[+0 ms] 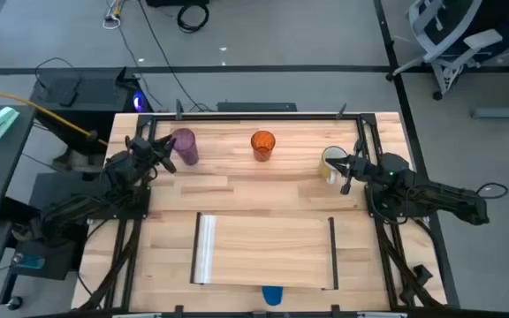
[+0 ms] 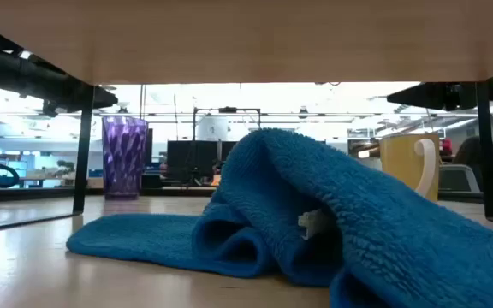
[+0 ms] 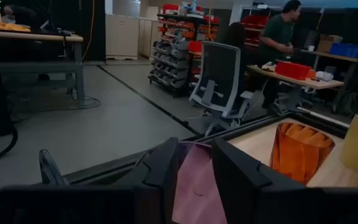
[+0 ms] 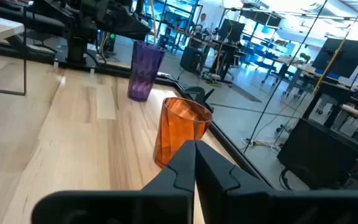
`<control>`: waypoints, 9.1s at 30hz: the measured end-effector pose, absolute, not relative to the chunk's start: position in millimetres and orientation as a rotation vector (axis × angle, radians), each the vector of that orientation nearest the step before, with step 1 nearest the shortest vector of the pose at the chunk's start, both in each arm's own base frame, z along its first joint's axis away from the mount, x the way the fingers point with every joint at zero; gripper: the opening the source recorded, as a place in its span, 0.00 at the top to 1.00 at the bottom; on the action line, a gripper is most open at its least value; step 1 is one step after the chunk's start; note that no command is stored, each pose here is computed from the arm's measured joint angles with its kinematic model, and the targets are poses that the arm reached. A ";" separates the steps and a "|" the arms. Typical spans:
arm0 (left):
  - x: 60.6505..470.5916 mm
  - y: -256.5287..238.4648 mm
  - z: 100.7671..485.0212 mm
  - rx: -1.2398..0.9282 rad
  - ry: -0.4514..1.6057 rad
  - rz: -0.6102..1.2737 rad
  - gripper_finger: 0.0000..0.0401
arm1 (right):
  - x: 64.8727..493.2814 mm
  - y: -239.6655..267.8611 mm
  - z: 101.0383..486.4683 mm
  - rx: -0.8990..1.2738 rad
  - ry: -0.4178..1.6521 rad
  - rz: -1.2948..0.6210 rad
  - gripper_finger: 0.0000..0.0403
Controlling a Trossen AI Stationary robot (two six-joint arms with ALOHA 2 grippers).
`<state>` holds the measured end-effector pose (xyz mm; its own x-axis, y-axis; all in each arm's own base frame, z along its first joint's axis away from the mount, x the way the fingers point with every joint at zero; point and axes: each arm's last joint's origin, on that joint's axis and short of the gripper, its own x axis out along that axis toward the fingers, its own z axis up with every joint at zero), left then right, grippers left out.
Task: Stack small to large cups/mugs on shelf
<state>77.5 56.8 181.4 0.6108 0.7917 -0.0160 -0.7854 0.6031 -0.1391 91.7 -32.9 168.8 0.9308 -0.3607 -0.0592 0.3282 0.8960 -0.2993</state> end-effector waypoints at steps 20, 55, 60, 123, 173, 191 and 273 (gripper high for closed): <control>77.5 56.8 181.3 -0.137 -0.049 0.914 0.73 | 91.7 -32.9 168.9 -0.290 0.114 -0.358 0.97; 77.5 56.8 181.4 -0.137 -0.049 0.914 0.73 | 91.7 -32.9 168.9 -0.290 0.114 -0.358 0.97; 77.5 56.8 181.3 -0.137 -0.049 0.914 0.73 | 91.7 -32.9 168.8 -0.290 0.114 -0.358 0.97; 67.8 49.4 230.4 -0.591 -0.801 0.612 0.82 | 32.0 -12.1 327.7 0.051 -0.666 -0.304 0.97; 61.4 43.1 244.1 -0.510 -0.916 0.478 0.87 | 132.2 -84.6 458.8 0.362 0.173 -0.654 0.96; 67.7 43.9 237.2 -0.465 -0.781 0.462 0.85 | 224.2 -189.6 417.6 0.639 0.583 -0.576 0.78; 77.9 48.3 216.1 -0.522 -0.535 0.508 0.76 | 374.5 -201.4 245.5 0.715 1.299 -0.687 0.79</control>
<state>77.9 48.3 216.1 0.7459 0.5722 0.3409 -0.3117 0.7522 -0.5805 374.5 -201.4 245.5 0.1402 -0.0495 -0.9889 0.7894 0.6084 0.0815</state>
